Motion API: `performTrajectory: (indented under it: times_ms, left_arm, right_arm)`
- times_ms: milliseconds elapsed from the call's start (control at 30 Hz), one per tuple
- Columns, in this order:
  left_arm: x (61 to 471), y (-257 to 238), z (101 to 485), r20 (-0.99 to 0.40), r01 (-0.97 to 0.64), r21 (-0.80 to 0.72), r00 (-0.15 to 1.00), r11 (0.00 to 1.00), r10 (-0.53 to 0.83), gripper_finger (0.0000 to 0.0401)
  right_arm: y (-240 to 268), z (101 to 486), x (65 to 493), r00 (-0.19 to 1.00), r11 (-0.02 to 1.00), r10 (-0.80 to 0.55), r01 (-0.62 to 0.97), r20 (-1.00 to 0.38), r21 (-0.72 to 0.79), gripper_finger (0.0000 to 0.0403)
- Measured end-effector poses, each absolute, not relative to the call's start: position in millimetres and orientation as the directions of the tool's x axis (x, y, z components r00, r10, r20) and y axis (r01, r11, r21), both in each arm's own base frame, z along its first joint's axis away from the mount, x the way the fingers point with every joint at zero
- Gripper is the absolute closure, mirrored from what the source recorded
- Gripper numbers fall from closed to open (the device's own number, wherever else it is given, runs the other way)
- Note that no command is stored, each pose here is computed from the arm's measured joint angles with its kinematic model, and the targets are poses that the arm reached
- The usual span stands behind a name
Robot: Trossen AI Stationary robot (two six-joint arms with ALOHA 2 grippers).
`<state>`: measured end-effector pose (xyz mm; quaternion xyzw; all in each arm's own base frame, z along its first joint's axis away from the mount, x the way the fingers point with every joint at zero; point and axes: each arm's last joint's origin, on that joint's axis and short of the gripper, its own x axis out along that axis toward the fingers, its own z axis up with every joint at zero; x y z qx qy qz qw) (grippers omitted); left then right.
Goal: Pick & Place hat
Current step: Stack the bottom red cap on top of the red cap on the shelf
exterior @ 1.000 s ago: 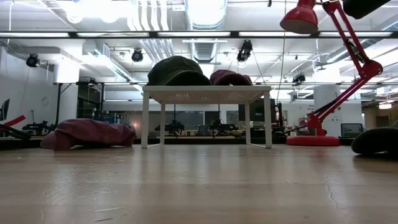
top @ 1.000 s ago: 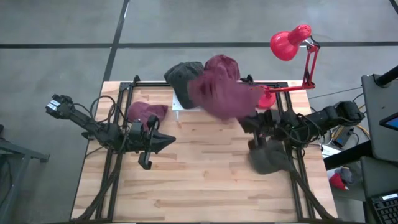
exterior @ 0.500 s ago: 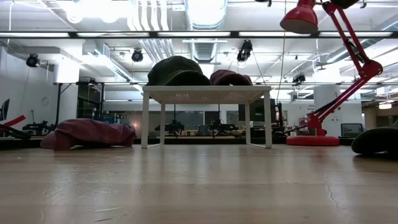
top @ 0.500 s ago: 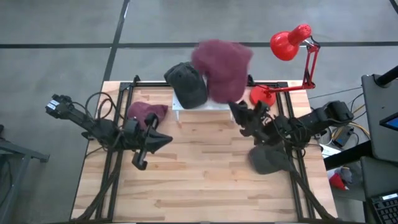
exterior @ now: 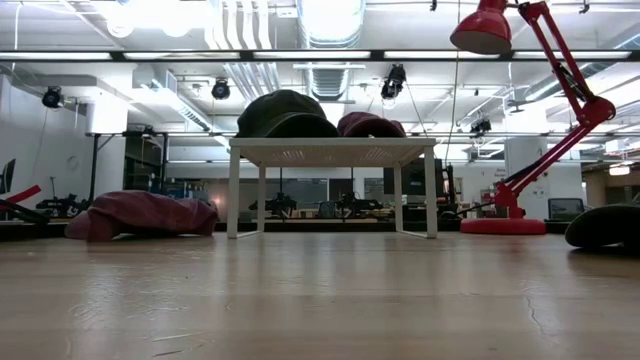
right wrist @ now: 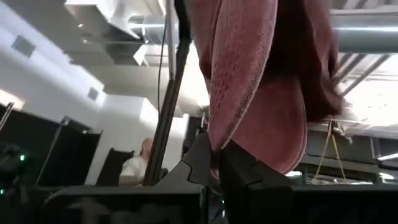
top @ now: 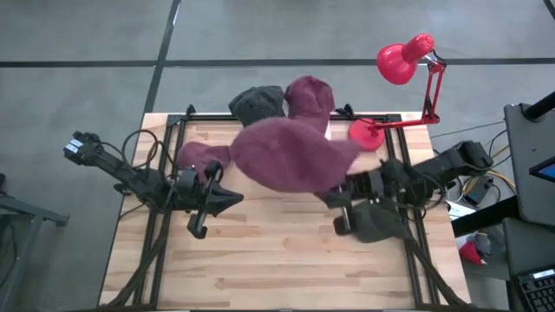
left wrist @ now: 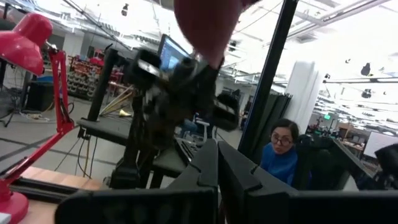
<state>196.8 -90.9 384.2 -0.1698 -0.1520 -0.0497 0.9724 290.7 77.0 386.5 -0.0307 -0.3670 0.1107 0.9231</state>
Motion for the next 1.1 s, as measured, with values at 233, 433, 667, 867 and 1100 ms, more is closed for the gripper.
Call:
performTrajectory:
  times_ms: [233, 433, 667, 867, 1100]
  left_arm:
    - [196, -91, 385, 0.293, 0.153, -0.288, 0.954, 0.945, -0.065, 0.0396]
    - [164, -76, 431, 0.322, -0.036, -0.106, 0.944, 0.994, 0.069, 0.0396]
    - [127, -52, 489, 0.309, -0.264, -0.004, 0.917, 0.965, 0.252, 0.04]
    - [139, -52, 512, 0.24, -0.53, 0.076, 0.832, 0.844, 0.501, 0.0401]
    - [194, -61, 520, 0.147, -0.718, 0.231, 0.693, 0.657, 0.706, 0.0401]
  right_arm:
    - [78, 404, 296, 0.746, 0.963, 0.268, -0.199, 0.61, -0.18, 0.0392]
    - [83, 402, 302, 0.796, 0.943, 0.333, -0.279, 0.506, -0.182, 0.0392]
    - [95, 399, 299, 0.774, 0.909, 0.415, -0.362, 0.478, -0.204, 0.0392]
    - [102, 394, 301, 0.777, 0.894, 0.448, -0.396, 0.443, -0.209, 0.0392]
    - [103, 393, 302, 0.773, 0.89, 0.456, -0.396, 0.441, -0.227, 0.0392]
